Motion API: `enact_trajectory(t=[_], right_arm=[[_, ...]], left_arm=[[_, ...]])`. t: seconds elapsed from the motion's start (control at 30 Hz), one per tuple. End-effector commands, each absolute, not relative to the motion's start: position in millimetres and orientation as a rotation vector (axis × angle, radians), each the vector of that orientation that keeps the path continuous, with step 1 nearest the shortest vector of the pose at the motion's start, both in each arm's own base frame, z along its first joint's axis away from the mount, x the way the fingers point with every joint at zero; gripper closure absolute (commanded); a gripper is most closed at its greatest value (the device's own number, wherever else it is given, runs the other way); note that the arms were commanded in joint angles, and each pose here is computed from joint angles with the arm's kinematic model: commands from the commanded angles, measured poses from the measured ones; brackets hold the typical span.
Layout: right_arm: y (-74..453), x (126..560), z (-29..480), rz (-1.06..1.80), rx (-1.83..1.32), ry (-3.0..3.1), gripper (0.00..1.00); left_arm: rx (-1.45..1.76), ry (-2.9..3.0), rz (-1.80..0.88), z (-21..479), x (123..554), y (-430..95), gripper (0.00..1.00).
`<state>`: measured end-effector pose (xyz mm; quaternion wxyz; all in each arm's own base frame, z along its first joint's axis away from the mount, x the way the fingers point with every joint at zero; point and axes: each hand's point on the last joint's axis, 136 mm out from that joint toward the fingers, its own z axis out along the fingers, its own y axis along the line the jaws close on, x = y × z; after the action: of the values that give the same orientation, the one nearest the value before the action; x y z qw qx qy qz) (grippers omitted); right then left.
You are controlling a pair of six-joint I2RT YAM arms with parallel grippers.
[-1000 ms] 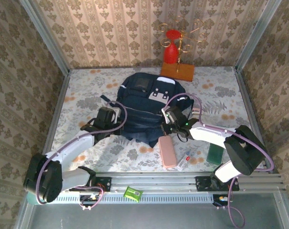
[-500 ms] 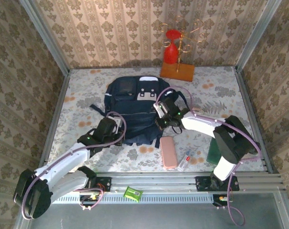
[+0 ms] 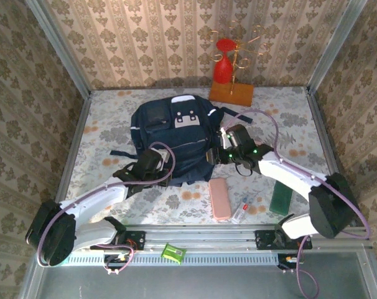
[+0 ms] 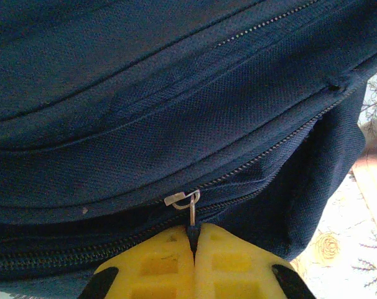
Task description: Pack the student bag
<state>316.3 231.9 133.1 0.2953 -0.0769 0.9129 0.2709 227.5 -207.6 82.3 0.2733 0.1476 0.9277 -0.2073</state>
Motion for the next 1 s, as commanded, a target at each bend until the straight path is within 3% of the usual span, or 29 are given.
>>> enact_trajectory(t=[0.0, 0.17, 0.27, 0.33, 0.47, 0.53, 0.7, 0.97], right_arm=[[266, 317, 143, 1.043, -0.005, 2.381, 0.29], [275, 339, 126, 1.086, 0.160, 2.362, 0.29], [287, 350, 121, 1.126, 0.176, 2.358, 0.34], [287, 356, 110, 1.110, 0.206, 2.375, 0.47], [260, 365, 92, 1.048, 0.293, 2.363, 0.91], [243, 364, 87, 0.982, 0.288, 2.373, 1.00], [213, 356, 84, 0.844, 0.121, 2.468, 1.00], [193, 364, 98, 0.988, -0.036, 2.510, 1.00]], left_arm=[[0.405, 2.438, -0.627, 101, 234, -223, 1.00], [0.412, 2.433, -0.623, 102, 232, -223, 1.00], [0.416, 2.435, -0.606, 99, 232, -220, 1.00], [0.412, 2.439, -0.574, 97, 233, -215, 1.00], [0.390, 2.442, -0.439, 91, 240, -195, 1.00], [0.384, 2.445, -0.351, 90, 245, -183, 1.00], [0.311, 2.408, -0.142, 97, 266, -151, 1.00], [0.202, 2.394, -0.037, 103, 296, -121, 1.00]])
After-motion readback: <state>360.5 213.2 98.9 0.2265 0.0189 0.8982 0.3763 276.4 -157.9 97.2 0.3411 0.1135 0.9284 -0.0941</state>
